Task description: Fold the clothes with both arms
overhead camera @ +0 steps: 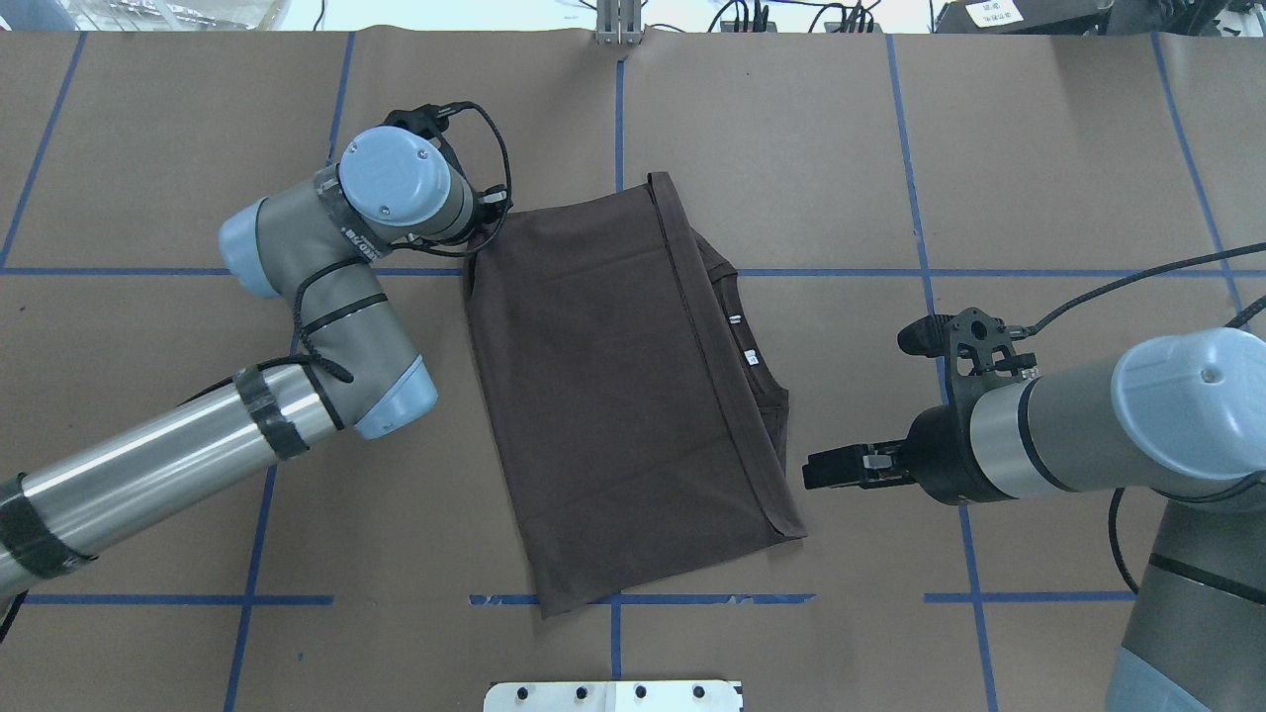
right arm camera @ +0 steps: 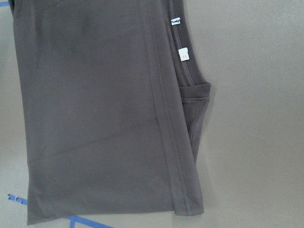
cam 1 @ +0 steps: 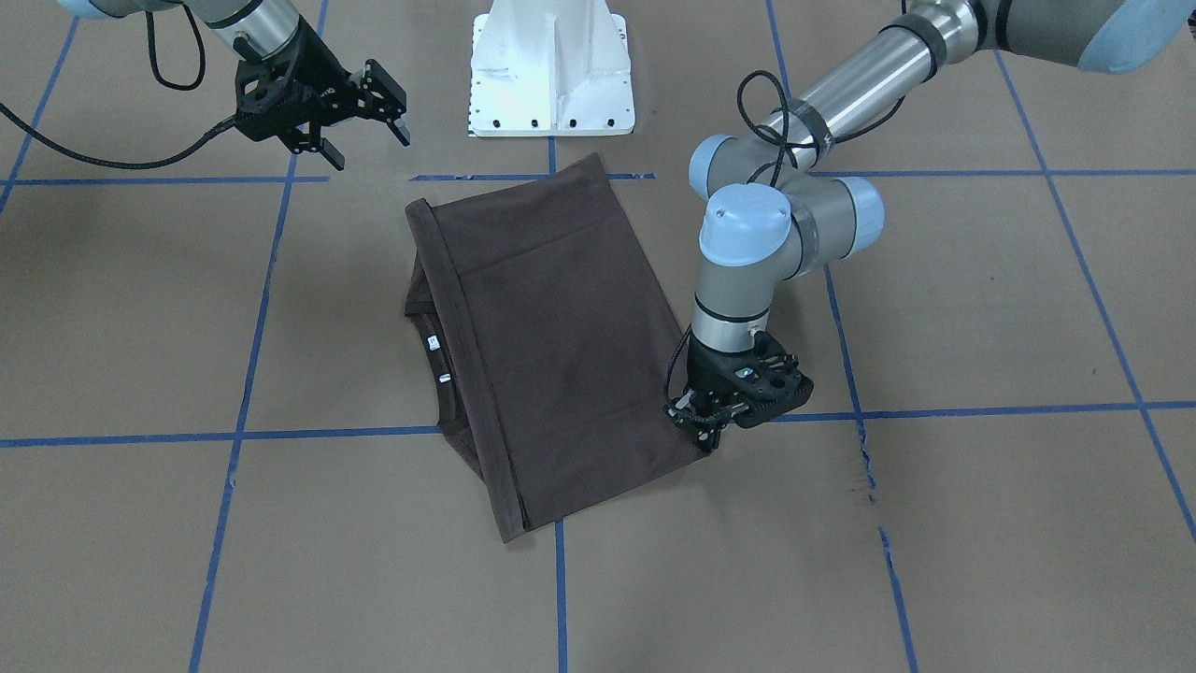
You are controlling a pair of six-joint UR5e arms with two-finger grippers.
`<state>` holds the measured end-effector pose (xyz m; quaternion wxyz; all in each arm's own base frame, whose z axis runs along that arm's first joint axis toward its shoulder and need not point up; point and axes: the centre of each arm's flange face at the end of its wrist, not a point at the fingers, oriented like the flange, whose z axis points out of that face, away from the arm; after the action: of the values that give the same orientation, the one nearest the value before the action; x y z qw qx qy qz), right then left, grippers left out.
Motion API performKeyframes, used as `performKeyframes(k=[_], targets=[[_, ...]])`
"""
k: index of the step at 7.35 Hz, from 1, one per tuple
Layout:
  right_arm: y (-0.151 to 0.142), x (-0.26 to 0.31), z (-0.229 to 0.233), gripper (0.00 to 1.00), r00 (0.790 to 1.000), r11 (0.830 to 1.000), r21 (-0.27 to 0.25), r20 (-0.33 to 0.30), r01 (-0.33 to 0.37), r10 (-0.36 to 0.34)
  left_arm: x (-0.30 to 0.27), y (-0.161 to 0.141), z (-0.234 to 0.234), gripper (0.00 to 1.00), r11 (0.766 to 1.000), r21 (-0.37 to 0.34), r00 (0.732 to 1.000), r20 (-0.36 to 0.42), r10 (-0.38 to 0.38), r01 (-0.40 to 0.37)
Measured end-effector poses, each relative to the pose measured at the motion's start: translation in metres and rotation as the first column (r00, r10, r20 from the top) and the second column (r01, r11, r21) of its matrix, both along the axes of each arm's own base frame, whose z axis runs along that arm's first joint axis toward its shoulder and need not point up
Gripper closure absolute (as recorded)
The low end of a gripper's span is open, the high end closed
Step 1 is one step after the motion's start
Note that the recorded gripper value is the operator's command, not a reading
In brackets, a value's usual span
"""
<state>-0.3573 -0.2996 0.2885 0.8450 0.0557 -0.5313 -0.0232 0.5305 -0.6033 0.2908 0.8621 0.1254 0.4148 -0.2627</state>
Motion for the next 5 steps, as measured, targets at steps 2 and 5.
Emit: performKeyframes(k=[2, 5], targets=[[-0.003, -0.005, 0.002, 0.0, 1.0, 1.0, -0.001, -0.005, -0.002, 0.002, 0.02, -0.039, -0.01, 1.0, 0.991, 0.135, 1.0, -0.016, -0.001, 0.003], [-0.011, -0.013, -0.002, 0.0, 1.0, 1.0, 0.0, -0.004, -0.01, 0.01, 0.027, -0.055, -0.005, 0.0, 0.97, 0.243, 1.0, -0.014, -0.003, 0.006]])
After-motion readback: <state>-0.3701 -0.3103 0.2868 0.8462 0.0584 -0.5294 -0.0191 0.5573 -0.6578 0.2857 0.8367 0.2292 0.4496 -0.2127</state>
